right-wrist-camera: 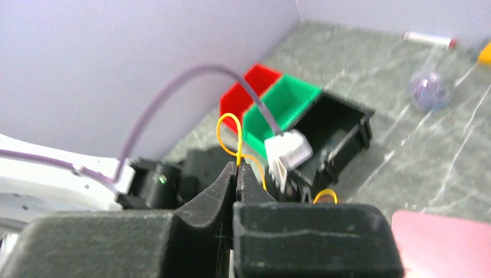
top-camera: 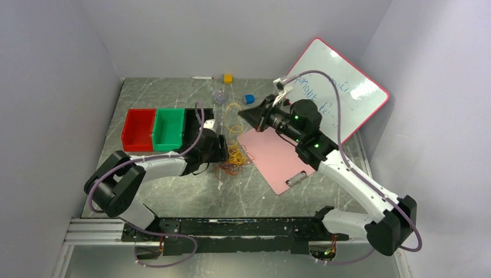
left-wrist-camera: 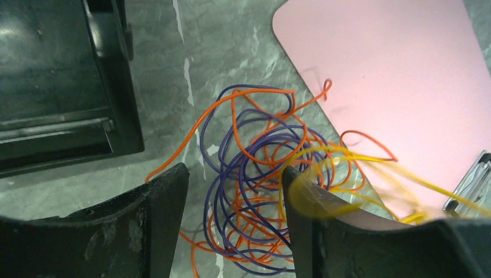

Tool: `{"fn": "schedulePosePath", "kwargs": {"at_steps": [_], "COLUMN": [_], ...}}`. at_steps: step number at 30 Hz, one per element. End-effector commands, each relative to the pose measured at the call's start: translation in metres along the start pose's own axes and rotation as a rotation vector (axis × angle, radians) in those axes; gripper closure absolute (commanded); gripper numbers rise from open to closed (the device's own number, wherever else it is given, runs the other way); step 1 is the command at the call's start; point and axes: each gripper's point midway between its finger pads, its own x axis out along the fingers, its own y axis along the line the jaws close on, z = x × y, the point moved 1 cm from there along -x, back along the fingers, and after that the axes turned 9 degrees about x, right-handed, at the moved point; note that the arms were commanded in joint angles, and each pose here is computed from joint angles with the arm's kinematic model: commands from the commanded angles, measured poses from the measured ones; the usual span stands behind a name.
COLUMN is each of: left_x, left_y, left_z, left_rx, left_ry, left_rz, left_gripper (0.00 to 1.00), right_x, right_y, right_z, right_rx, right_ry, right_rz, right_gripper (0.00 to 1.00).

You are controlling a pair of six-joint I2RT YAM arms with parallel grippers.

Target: Untangle the cables

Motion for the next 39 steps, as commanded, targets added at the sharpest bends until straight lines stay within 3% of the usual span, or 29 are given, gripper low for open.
{"fn": "schedulePosePath", "kwargs": {"at_steps": [1, 10, 22, 25, 39], "left_x": [0.002, 0.008, 0.008, 0.008, 0.008], "left_y": [-0.009, -0.002, 0.010, 0.013, 0.027], "left_z": [-0.011, -0.040, -0.060, -0.064, -0.082], "left_rx": [0.005, 0.017, 0.010, 0.012, -0.002], "left_ry": [0.004, 0.064, 0.101, 0.111, 0.139], "left_rz": [-0.042, -0.015, 0.014, 0.027, 0.072], "left_gripper": [0.35, 0.42, 0.77, 0.92, 0.93], "right_x": [-0.018, -0.048, -0.108, -0.120, -0.202], "right_y": [0.035, 0.073, 0.096, 0.099, 0.105], "right_z": [0.066, 0.128, 0.196, 0.206, 0.251], "right_rx": [-0.047, -0.184, -0.370, -0.393, -0.513], "right_ry": [-0.207, -0.375, -0.613, -0.653, -0.886], "right_rz": [0.024, 0.040, -0.081, -0.107, -0.314], "right_gripper": [1.00, 1.00, 1.00, 1.00, 1.00]}}
